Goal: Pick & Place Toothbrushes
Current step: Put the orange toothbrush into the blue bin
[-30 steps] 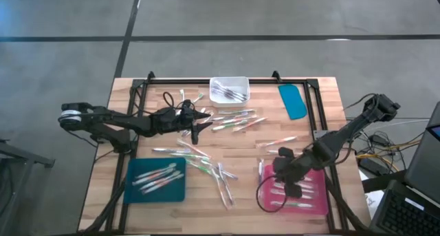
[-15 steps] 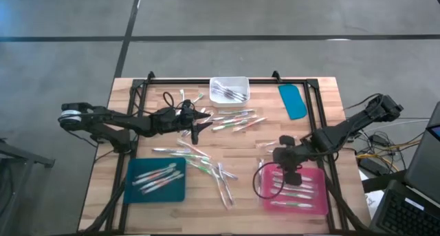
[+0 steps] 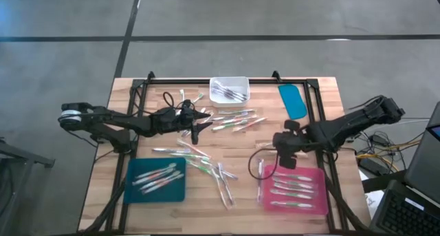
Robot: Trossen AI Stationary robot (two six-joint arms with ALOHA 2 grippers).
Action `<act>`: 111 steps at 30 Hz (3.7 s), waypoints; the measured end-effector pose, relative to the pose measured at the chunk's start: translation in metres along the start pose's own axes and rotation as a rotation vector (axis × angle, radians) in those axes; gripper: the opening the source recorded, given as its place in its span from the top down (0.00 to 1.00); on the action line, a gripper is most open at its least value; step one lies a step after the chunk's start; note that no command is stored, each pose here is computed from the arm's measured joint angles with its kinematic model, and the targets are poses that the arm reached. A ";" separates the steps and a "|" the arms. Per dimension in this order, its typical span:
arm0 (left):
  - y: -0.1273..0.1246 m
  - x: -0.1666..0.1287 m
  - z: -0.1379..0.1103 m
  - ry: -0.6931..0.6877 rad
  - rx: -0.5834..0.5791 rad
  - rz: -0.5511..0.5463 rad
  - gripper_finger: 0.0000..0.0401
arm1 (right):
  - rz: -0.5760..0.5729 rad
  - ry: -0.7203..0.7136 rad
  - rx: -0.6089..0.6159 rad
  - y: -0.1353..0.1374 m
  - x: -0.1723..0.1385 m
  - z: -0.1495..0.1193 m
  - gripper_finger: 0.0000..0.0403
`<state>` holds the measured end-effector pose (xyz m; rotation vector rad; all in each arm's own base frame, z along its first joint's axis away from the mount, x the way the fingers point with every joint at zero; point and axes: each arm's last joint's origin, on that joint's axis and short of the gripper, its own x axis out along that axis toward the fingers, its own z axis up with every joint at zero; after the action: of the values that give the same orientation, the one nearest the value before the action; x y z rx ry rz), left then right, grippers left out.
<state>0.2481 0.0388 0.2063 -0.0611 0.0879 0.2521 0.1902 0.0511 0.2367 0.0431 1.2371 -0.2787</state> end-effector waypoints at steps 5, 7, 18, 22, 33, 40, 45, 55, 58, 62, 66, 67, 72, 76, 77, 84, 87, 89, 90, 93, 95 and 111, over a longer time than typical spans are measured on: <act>0.000 0.000 0.000 0.000 0.000 0.000 0.58 | -0.030 0.025 0.057 -0.012 0.008 0.001 0.66; 0.000 0.000 0.000 0.000 0.000 0.000 0.58 | -0.041 0.032 0.073 -0.016 0.010 0.002 0.64; 0.000 0.000 0.000 0.000 0.000 0.000 0.58 | -0.065 0.065 0.019 -0.025 0.026 -0.004 0.57; 0.000 0.000 0.000 0.000 0.000 0.000 0.58 | -0.070 0.067 0.033 -0.028 0.036 -0.008 0.55; 0.000 0.000 0.000 0.000 0.000 0.000 0.58 | -0.078 0.061 0.079 -0.035 0.068 -0.025 0.58; 0.000 0.000 0.000 0.000 0.000 0.000 0.58 | -0.073 0.047 0.084 -0.034 0.081 -0.035 0.60; 0.000 0.000 0.000 0.000 0.000 0.000 0.58 | -0.069 0.035 0.089 -0.035 0.091 -0.044 0.63; 0.000 0.000 0.000 -0.001 0.000 0.000 0.58 | -0.069 0.026 0.095 -0.035 0.101 -0.053 0.68; 0.000 0.000 0.000 0.000 0.000 0.000 0.58 | -0.066 0.022 0.099 -0.035 0.101 -0.053 0.71; 0.000 0.000 0.000 0.000 0.000 0.000 0.58 | -0.045 0.017 0.103 -0.034 0.102 -0.053 0.76; 0.000 0.000 0.000 0.000 0.000 0.000 0.58 | -0.017 0.023 0.105 -0.033 0.103 -0.053 0.84; 0.000 0.000 0.000 0.000 0.000 0.000 0.58 | -0.011 0.023 0.106 -0.033 0.103 -0.053 0.87; 0.000 0.000 0.000 0.000 0.000 0.000 0.58 | 0.030 0.007 0.109 -0.032 0.102 -0.050 0.95; 0.000 0.000 0.000 -0.001 0.000 0.000 0.58 | 0.104 -0.020 0.112 -0.028 0.101 -0.044 0.96; 0.000 0.000 0.000 0.000 0.000 0.000 0.58 | 0.123 -0.026 0.113 -0.027 0.100 -0.042 0.96; 0.000 0.000 0.000 0.000 0.000 0.000 0.58 | 0.158 -0.119 0.072 -0.023 0.082 -0.016 0.96; 0.000 0.000 0.000 0.000 0.000 0.000 0.58 | 0.109 -0.198 0.037 -0.024 0.072 -0.003 0.96; 0.000 0.000 0.000 0.000 -0.001 0.000 0.58 | 0.080 -0.261 0.024 -0.024 0.067 0.006 0.97; 0.000 0.000 0.000 0.000 -0.003 0.000 0.58 | 0.072 -0.301 0.018 -0.024 0.064 0.011 0.97; 0.000 0.000 0.000 0.000 -0.017 0.000 0.58 | 0.082 -0.425 0.007 -0.022 0.060 0.022 0.97; 0.000 0.000 0.000 0.000 -0.021 0.000 0.58 | 0.092 -0.507 -0.005 -0.021 0.057 0.028 0.97; -0.001 0.003 0.009 -0.035 -0.097 -0.007 0.58 | -0.020 -0.946 -0.125 -0.025 0.030 0.061 0.97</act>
<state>0.2520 0.0391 0.2154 -0.1534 0.0408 0.2499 0.2496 0.0104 0.2311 -0.1919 0.3120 -0.1968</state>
